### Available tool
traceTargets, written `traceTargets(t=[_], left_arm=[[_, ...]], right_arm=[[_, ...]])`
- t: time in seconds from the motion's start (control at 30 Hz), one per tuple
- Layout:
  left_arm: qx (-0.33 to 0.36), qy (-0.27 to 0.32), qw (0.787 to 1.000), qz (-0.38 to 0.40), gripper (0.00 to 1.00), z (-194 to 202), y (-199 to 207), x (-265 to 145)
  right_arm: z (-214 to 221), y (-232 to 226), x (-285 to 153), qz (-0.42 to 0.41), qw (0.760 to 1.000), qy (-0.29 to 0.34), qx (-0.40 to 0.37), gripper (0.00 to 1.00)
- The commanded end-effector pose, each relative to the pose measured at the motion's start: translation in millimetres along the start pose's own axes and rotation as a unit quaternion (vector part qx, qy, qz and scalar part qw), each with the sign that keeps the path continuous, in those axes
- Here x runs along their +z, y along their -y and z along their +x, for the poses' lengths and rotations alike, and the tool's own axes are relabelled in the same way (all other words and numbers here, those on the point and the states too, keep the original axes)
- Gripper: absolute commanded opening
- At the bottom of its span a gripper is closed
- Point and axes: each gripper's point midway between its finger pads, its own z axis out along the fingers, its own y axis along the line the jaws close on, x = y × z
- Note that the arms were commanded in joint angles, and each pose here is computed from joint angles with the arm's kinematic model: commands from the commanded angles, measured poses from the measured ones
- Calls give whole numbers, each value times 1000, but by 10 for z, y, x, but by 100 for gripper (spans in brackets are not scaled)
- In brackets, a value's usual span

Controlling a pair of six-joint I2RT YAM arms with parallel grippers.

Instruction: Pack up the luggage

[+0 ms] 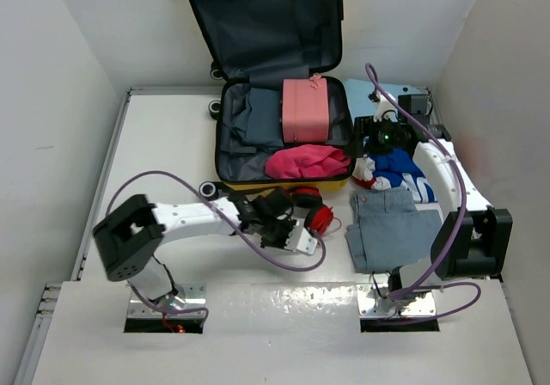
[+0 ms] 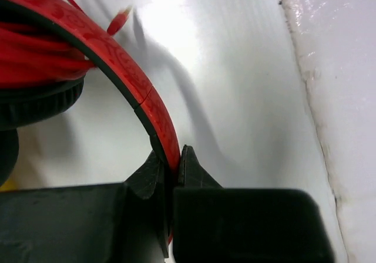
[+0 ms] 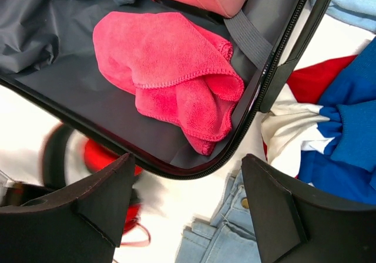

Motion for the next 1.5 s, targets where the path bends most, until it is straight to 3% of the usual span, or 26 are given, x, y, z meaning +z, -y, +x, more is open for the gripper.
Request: traceTargets(t=[0.0, 0.17, 0.23, 0.53, 0.73, 1.0, 1.07, 1.1, 1.17, 1.27, 1.47], left_arm=[[12, 50, 995, -84, 0, -348, -384, -565], [54, 114, 975, -180, 0, -829, -530, -1381], [63, 115, 967, -217, 0, -920, -643, -1665], [59, 31, 950, -306, 0, -149, -1386, -2307], [78, -10, 952, -295, 0, 418, -1831, -2277], [117, -40, 970, -210, 0, 880, -1773, -1702], [116, -57, 972, -194, 15, 1000, -1756, -1613], [116, -57, 972, -194, 38, 1000, -1756, -1613], [111, -71, 972, -193, 50, 1068, -1762, -1605], [101, -89, 970, -204, 57, 1141, -1805, -1683], [90, -86, 958, -258, 58, 1074, -1915, -2103]], right_arm=[[-245, -48, -105, -1, 999, 34, -12, 73], [-237, -81, -71, -7, 999, 32, -13, 73], [-225, -92, -58, -8, 999, 30, -21, 73], [-244, -123, 3, -12, 999, 25, -17, 73], [-271, -91, 50, -10, 1000, 19, -21, 73], [-218, -53, 98, -8, 1000, 8, -21, 73], [-232, -59, 98, -8, 1000, 9, -23, 73], [-217, -48, 95, -7, 1000, 7, -21, 73], [-232, -68, 87, -8, 1000, 8, -24, 73], [-258, -70, 62, -8, 1000, 12, -25, 73], [-213, -74, 37, -7, 1000, 9, -27, 73]])
